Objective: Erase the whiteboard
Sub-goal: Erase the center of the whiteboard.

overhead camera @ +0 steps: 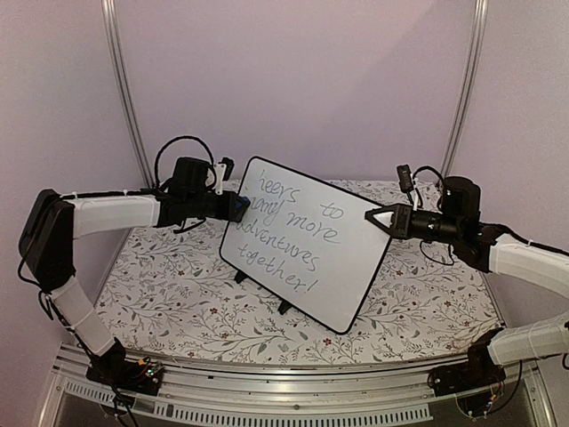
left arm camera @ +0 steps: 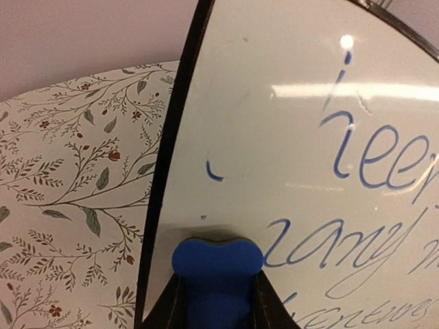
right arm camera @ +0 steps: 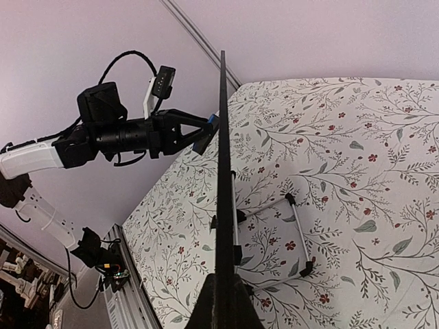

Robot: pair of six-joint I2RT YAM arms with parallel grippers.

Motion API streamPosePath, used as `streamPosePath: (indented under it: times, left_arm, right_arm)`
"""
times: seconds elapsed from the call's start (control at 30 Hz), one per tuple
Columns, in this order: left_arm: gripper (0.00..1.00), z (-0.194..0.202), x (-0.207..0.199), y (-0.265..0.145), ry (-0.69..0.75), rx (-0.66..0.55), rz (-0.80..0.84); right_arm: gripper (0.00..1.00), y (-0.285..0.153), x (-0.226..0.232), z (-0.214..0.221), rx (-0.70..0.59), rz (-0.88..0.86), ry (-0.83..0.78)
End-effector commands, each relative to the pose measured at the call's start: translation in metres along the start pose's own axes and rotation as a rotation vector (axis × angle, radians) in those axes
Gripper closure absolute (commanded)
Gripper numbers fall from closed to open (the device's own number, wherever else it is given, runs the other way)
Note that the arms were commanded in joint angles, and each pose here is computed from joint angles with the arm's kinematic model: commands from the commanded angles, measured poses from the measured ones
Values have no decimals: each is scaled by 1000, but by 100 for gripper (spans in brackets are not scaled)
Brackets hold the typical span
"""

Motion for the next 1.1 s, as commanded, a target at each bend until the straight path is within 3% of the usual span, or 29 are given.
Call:
streamPosePath:
  times: [0.0,0.27,0.4,0.87,1.07]
  left_arm:
    - [100,12,4,1,-33,17,0]
    - [100,-44,7,-13,8,-166,8]
    - [100,-60,6,-9,33,-190,12]
    - [100,4,8,-3,-93,-28,15]
    - [100,-13,4,-1,-73,-90,63]
  right_arm:
    - [100,6,5,14,111,-73,-82]
    - [100,6,4,16,120,-76,-79]
    - [100,6,4,17,122,-76,-75]
    - [100,6,1,20,129,-68,-66]
    - [100,9,1,19,136,-73,-61]
Point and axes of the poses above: each gripper's point midway between its finger pads, its own y axis out along the fingers, its own x axis along the line the jaws close on, z = x × y, the point moved 8 cm from there along -y, back along the fingers, and after that the axes turned 9 degrees about y, right-handed, at the moved point
